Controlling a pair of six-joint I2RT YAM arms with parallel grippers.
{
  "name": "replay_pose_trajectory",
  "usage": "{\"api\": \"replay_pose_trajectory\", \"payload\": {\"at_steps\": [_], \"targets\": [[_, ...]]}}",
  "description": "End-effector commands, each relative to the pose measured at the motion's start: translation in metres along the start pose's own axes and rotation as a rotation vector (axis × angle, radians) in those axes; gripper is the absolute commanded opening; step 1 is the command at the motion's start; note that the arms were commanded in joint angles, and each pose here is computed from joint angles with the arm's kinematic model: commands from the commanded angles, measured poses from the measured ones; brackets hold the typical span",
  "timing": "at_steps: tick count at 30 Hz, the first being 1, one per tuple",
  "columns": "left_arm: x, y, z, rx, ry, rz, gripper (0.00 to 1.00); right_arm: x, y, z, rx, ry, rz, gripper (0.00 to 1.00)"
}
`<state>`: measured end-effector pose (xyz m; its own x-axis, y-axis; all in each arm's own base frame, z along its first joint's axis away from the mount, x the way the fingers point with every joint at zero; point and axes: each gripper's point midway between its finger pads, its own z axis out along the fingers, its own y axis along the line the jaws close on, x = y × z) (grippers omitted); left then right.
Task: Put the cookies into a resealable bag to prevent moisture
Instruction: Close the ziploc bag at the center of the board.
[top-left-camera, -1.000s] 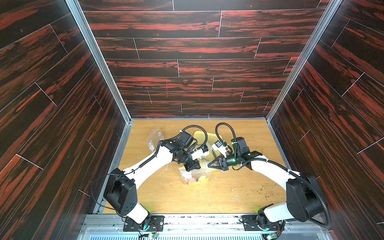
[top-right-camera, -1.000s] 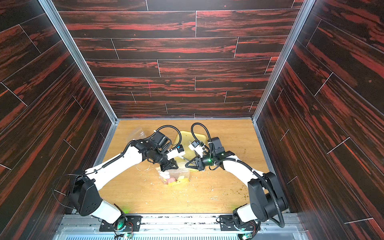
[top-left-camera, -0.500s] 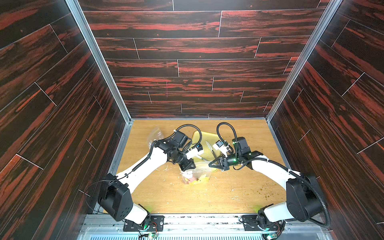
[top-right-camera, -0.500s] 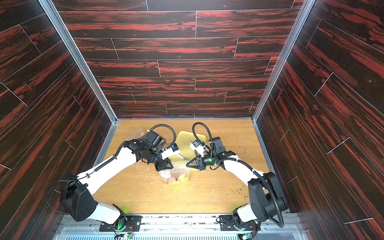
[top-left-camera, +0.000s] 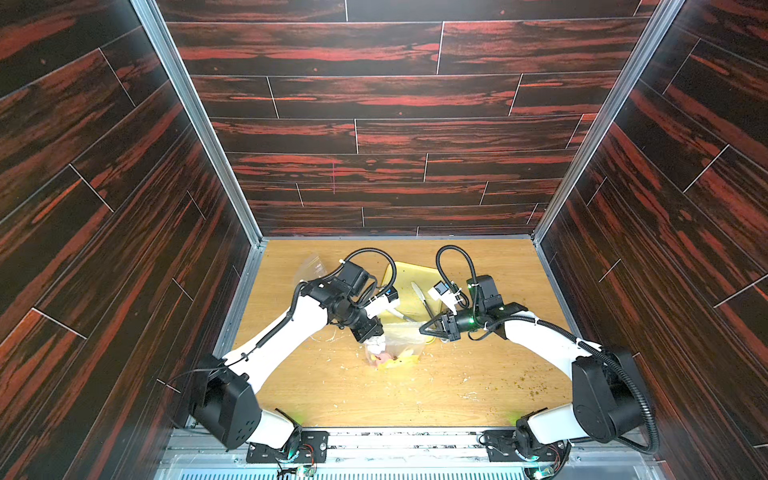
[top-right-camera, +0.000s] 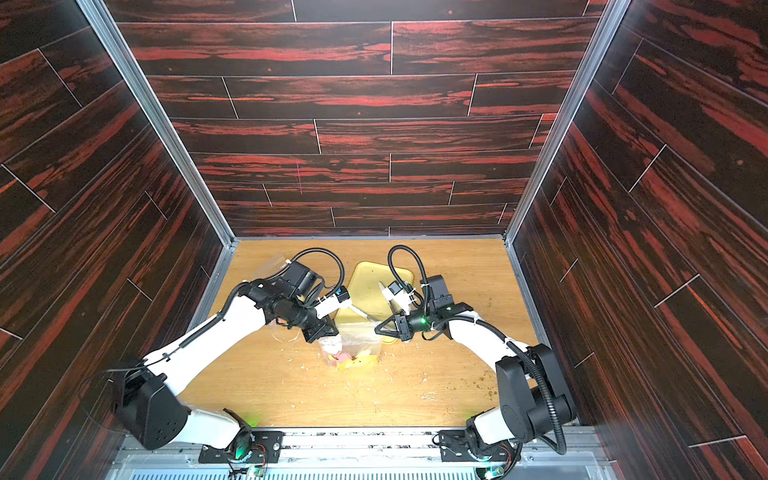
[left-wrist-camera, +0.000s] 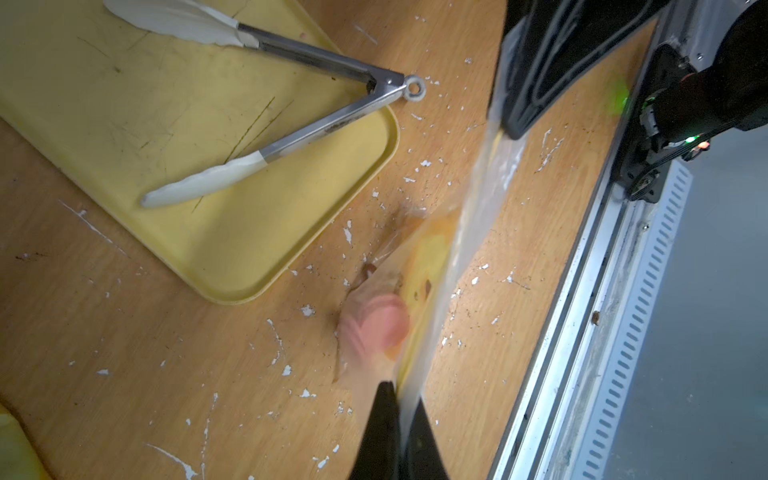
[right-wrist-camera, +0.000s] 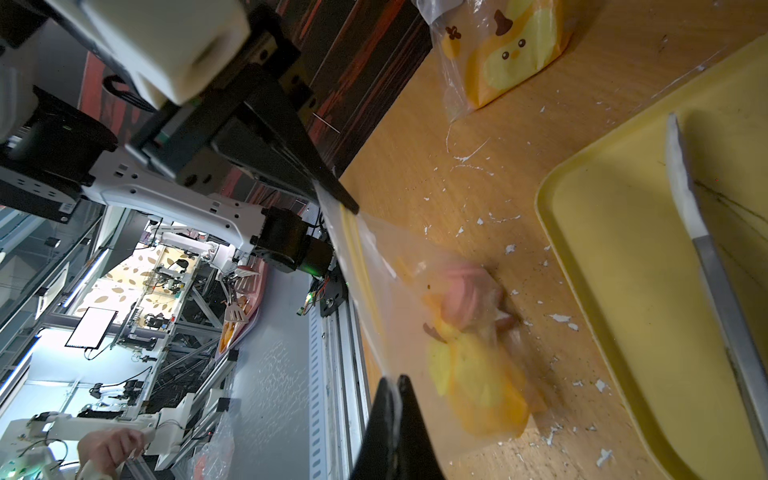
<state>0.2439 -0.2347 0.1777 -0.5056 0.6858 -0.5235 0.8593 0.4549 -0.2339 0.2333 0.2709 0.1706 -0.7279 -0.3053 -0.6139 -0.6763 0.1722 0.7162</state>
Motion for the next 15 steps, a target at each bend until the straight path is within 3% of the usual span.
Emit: {"api": "replay_pose_trajectory", "payload": {"at_steps": [1, 4, 6, 8, 9, 10, 12, 13, 14, 15], "targets": [[0.017, 0.003, -0.012, -0.047, 0.033, -0.026, 0.16, 0.01, -0.01, 0.0, 0.006, 0.016, 0.032, 0.0], [0.02, 0.004, -0.015, -0.059, 0.028, -0.033, 0.17, 0.011, -0.011, -0.001, 0.01, 0.015, 0.037, 0.0], [0.02, 0.004, -0.019, -0.067, 0.02, -0.039, 0.0, 0.01, -0.011, -0.002, 0.011, 0.013, 0.035, 0.0], [0.021, 0.005, -0.021, -0.07, 0.015, -0.043, 0.0, 0.01, -0.011, -0.002, 0.011, 0.014, 0.035, 0.0], [0.023, 0.006, -0.021, -0.076, 0.018, -0.049, 0.03, 0.01, -0.011, -0.002, 0.012, 0.013, 0.033, 0.0], [0.024, 0.008, -0.022, -0.091, 0.017, -0.051, 0.15, 0.01, -0.011, -0.002, 0.011, 0.014, 0.033, 0.0], [0.025, 0.009, -0.023, -0.102, 0.011, -0.052, 0.19, 0.01, -0.012, -0.002, 0.014, 0.013, 0.035, 0.0], [0.026, 0.009, -0.024, -0.105, 0.01, -0.056, 0.17, 0.01, -0.012, -0.002, 0.016, 0.013, 0.037, 0.0], [0.026, 0.008, -0.024, -0.105, 0.007, -0.057, 0.05, 0.01, -0.013, -0.002, 0.016, 0.013, 0.039, 0.0], [0.026, 0.01, -0.025, -0.109, 0.004, -0.058, 0.0, 0.01, -0.013, -0.002, 0.016, 0.013, 0.039, 0.0]]}}
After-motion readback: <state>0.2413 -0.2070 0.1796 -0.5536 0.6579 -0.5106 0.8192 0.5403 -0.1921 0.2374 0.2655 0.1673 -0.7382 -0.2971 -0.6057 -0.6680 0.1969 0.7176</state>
